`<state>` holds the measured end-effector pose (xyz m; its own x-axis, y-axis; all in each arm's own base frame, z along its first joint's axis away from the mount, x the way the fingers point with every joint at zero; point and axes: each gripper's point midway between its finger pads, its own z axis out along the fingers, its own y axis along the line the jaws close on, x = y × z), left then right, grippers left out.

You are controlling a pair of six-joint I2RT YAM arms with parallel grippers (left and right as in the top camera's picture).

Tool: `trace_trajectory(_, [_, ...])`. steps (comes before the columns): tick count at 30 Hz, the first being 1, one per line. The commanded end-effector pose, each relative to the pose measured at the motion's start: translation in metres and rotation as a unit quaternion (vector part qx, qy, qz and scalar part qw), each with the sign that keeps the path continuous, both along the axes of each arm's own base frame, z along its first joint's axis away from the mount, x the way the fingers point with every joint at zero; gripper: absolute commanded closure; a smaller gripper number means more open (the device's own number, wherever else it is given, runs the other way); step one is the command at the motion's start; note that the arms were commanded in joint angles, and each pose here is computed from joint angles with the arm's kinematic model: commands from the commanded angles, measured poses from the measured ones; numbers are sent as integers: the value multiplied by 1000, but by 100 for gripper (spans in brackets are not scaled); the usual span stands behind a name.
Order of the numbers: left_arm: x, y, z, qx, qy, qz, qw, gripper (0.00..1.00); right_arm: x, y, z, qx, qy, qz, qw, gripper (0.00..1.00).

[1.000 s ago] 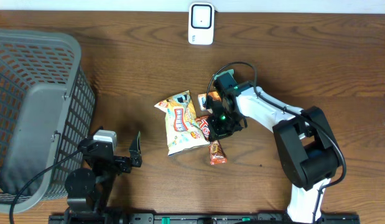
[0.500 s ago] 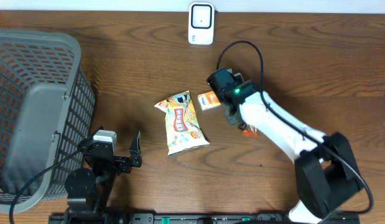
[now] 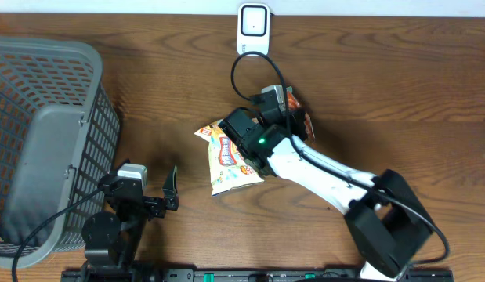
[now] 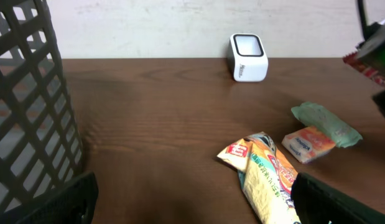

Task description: Scan the item barcode

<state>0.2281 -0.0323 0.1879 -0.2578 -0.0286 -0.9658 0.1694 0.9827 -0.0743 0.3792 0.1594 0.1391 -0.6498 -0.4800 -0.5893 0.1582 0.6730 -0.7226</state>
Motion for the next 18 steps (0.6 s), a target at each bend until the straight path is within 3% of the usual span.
trace_trajectory(1, [0,2,-1,7,-1,3,1000,1,5,-11,14,-118,-64,-32,990,99])
trace_trajectory(5, [0,2,-1,7,-1,3,1000,1,8,-9,12,-211,-65,-41,974,99])
trace_trajectory(12, [0,2,-1,7,-1,3,1000,1,19,2,14,-126,-124,-55,983,99])
trace_trajectory(16, [0,2,-1,7,-1,3,1000,1,28,12,-18,-92,-72,-18,993,99])
trace_trajectory(18, [0,2,-1,7,-1,3,1000,1,28,12,-30,-119,-49,-11,992,99])
